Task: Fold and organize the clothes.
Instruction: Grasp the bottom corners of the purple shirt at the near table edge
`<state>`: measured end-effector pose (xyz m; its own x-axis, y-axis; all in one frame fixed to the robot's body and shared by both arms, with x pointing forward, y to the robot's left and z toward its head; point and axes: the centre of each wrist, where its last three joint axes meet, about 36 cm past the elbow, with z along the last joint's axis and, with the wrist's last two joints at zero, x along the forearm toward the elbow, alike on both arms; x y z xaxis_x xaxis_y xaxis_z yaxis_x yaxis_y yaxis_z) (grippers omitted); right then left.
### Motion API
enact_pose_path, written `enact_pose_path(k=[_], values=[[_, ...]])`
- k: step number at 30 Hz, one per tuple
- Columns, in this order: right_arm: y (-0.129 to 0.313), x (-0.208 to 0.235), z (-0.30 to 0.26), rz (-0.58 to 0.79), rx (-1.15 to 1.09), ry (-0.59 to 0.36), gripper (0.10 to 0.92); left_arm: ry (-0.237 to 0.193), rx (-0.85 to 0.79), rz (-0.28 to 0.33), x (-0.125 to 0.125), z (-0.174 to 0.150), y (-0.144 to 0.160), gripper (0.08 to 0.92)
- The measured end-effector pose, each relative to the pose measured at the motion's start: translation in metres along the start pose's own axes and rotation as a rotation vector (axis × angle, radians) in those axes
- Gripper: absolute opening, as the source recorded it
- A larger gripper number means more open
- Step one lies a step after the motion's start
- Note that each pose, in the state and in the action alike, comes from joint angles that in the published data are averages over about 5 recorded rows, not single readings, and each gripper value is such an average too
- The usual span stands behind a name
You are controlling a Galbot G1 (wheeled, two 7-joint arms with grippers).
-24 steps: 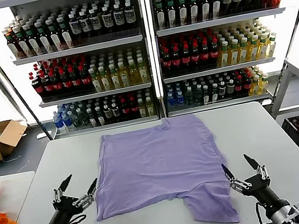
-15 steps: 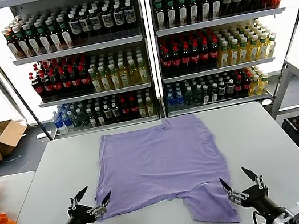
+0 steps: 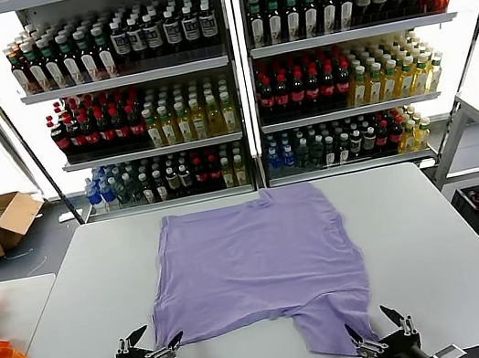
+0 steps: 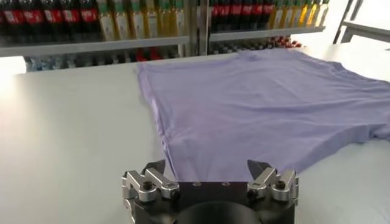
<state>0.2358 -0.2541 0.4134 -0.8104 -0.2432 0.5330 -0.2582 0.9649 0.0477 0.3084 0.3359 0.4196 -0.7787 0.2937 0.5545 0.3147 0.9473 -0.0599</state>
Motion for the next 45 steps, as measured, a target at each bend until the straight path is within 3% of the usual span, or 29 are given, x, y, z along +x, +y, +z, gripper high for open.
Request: enact_pose_path(k=[11,24,35,45], values=[[0.014,-0.003,0.007,-0.006,-0.009,0.045,0.508,0.046,0.057,-0.008,-0.008,0.015,-0.003,0.794],[0.017,0.004,0.006,-0.026,-0.019,0.045,0.146,0.057,0.087,-0.007,-0.007,0.023,-0.012,0.433],[0.015,0.029,0.003,-0.052,-0.018,-0.014,0.118,0.044,0.118,-0.030,0.000,0.021,-0.015,0.121],[0.018,0.072,0.000,-0.089,-0.017,-0.061,0.118,0.020,0.132,-0.062,0.029,0.010,-0.029,0.084]])
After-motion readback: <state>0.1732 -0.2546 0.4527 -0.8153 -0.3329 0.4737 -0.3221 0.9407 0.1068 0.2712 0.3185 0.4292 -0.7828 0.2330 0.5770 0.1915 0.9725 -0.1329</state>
